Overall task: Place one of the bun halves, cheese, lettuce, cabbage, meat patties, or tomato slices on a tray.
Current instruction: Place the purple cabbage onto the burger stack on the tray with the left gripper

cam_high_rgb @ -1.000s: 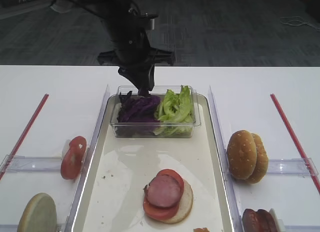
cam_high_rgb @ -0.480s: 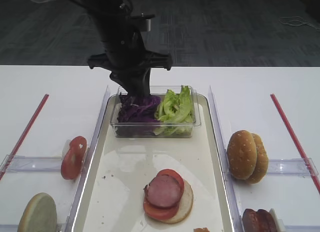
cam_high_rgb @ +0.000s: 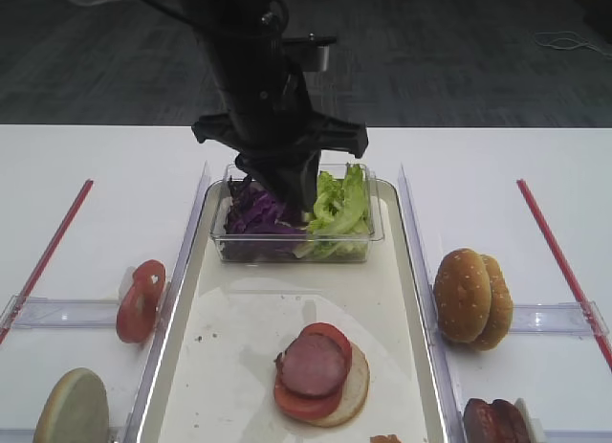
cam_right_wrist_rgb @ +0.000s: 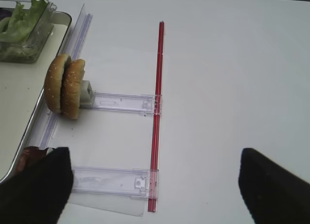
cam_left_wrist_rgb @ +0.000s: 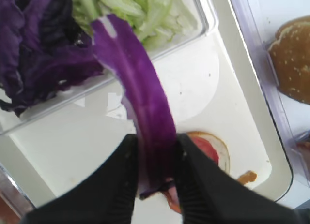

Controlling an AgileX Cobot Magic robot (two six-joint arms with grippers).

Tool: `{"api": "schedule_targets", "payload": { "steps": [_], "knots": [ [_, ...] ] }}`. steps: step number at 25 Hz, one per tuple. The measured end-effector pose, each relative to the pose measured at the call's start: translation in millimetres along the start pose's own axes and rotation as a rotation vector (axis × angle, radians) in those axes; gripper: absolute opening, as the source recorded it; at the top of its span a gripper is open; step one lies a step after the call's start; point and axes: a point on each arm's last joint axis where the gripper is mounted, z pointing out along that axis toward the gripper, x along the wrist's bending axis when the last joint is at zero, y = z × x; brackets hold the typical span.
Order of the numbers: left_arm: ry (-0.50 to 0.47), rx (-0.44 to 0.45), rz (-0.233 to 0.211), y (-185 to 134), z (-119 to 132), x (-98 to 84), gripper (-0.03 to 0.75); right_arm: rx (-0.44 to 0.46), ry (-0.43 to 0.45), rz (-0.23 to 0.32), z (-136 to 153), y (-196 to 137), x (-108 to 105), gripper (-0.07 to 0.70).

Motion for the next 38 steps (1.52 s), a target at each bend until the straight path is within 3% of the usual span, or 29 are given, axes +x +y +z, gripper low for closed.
{"api": "schedule_targets", "payload": {
  "steps": [9, 16, 20, 27, 38],
  "knots": [
    [0.002, 0.101, 0.067, -37, 13, -25.4, 0.173, 0.0, 0.0, 0.0, 0, 0, 0, 0.692],
    [0.018, 0.211, 0.136, -67, 38, -46.8, 0.173, 0.0, 0.0, -0.004, 0, 0, 0, 0.692],
    [0.025, 0.227, 0.167, -74, 42, -55.3, 0.173, 0.0, 0.0, -0.004, 0, 0, 0, 0.692],
    [0.028, 0.23, 0.169, -74, 44, -55.3, 0.173, 0.0, 0.0, -0.004, 0, 0, 0, 0.692],
    [0.038, 0.288, 0.164, -74, 68, -56.1, 0.173, 0.0, 0.0, -0.004, 0, 0, 0, 0.692]
  ]
}}
